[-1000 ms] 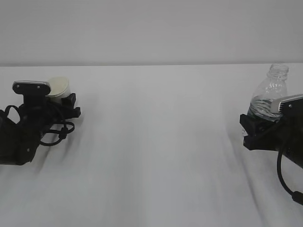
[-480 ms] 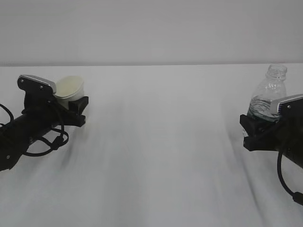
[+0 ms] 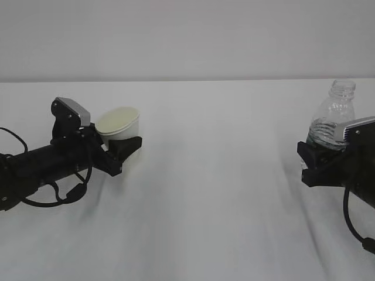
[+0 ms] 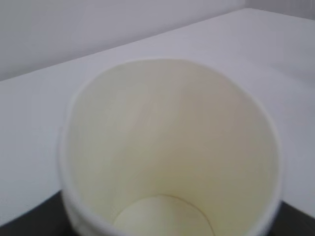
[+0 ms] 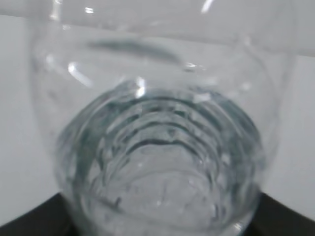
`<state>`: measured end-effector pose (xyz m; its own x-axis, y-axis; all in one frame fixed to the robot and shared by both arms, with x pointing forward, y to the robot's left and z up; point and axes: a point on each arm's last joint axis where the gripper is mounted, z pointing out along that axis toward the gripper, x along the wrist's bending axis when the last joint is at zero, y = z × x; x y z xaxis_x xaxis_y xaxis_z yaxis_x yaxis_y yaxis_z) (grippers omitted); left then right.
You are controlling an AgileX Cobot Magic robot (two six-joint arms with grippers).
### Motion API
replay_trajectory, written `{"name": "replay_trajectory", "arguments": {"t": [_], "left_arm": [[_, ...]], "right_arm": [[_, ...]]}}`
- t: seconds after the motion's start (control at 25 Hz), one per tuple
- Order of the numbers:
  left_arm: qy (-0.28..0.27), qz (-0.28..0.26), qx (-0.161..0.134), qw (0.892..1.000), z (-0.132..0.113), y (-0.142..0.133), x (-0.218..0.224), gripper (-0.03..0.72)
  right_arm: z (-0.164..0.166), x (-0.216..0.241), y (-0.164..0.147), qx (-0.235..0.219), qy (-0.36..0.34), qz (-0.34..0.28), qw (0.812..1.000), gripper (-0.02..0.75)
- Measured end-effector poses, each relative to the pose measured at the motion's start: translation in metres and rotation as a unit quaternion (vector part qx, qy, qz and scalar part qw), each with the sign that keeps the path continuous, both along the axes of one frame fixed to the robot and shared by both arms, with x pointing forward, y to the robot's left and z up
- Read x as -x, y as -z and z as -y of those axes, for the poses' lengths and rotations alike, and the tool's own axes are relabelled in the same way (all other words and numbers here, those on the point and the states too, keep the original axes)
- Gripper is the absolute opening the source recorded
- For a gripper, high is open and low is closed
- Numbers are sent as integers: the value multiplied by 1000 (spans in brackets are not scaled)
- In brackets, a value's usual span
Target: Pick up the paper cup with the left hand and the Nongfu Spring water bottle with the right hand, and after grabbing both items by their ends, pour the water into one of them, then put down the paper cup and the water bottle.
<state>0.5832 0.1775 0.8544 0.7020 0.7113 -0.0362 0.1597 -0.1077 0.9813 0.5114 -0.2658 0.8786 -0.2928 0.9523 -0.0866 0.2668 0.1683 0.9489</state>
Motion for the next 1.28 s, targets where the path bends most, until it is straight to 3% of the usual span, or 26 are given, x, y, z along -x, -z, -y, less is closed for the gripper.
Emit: {"name": "replay_trajectory", "arguments": {"t": [0.56, 0.84, 1.28], "left_arm": [[172, 54, 23, 983, 89, -28, 5, 447], [195, 19, 36, 980, 104, -8, 2, 446], [250, -14, 26, 968, 121, 12, 16, 446]], "right_arm": [[1, 0, 0, -1, 7, 0, 1000, 414], [2, 0, 0, 2, 9, 1, 1000, 414], [2, -1, 0, 17, 5, 5, 1000, 414]]}}
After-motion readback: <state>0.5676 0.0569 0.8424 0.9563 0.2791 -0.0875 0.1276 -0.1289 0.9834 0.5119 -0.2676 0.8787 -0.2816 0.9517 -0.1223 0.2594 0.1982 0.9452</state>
